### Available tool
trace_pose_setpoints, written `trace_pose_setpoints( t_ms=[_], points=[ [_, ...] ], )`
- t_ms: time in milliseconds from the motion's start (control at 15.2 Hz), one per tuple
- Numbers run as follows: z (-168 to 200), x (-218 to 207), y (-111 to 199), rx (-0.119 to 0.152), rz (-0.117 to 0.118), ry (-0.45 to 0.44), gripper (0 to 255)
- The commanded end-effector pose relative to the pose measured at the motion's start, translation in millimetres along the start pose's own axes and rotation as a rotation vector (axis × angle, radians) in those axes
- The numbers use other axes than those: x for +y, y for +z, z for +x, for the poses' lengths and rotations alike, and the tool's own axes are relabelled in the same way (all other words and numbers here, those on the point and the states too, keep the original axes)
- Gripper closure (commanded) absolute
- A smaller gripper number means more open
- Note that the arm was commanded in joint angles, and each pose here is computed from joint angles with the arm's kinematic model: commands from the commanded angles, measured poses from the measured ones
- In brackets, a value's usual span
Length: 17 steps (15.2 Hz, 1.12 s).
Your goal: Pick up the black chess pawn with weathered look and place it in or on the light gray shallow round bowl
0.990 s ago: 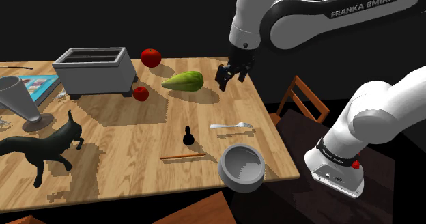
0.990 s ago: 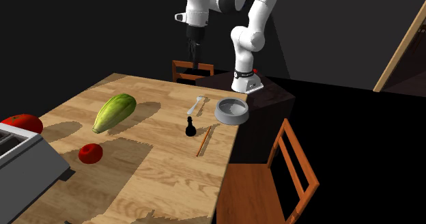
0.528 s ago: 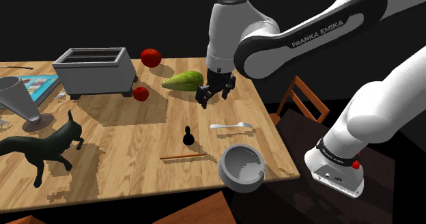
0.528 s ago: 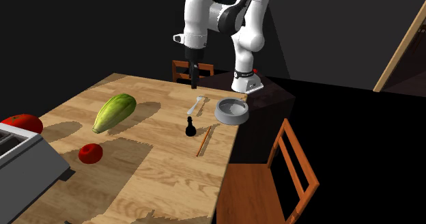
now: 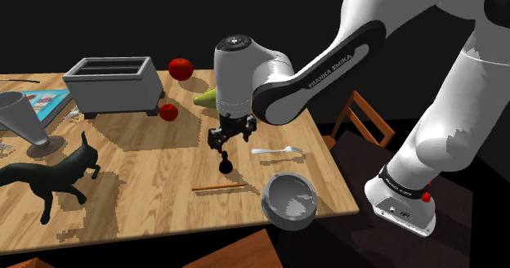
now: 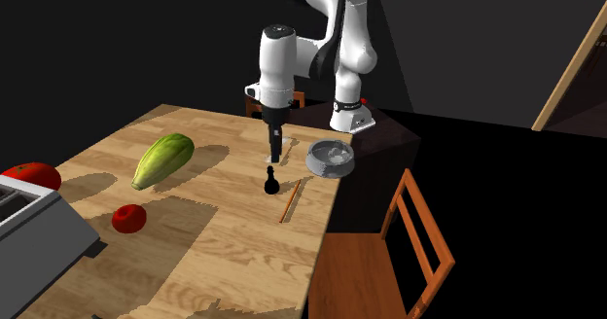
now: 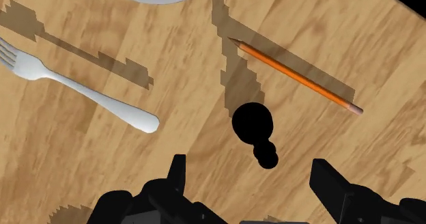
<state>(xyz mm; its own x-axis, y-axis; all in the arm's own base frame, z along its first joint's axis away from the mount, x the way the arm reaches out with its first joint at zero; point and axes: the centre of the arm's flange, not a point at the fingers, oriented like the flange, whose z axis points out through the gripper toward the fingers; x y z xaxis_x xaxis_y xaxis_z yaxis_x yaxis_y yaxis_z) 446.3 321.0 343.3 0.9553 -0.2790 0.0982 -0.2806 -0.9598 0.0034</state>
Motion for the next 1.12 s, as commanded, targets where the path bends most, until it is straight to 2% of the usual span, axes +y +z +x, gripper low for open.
trace_pose_setpoints(
  t_ms=[0, 594, 1056],
  points=[
    [6, -20, 19, -0.004, -0.004, 0.018, 0],
    [7, -26, 65, -0.006, -0.005, 0.022, 0],
    [7, -26, 65, -0.006, -0.005, 0.022, 0]
  ],
)
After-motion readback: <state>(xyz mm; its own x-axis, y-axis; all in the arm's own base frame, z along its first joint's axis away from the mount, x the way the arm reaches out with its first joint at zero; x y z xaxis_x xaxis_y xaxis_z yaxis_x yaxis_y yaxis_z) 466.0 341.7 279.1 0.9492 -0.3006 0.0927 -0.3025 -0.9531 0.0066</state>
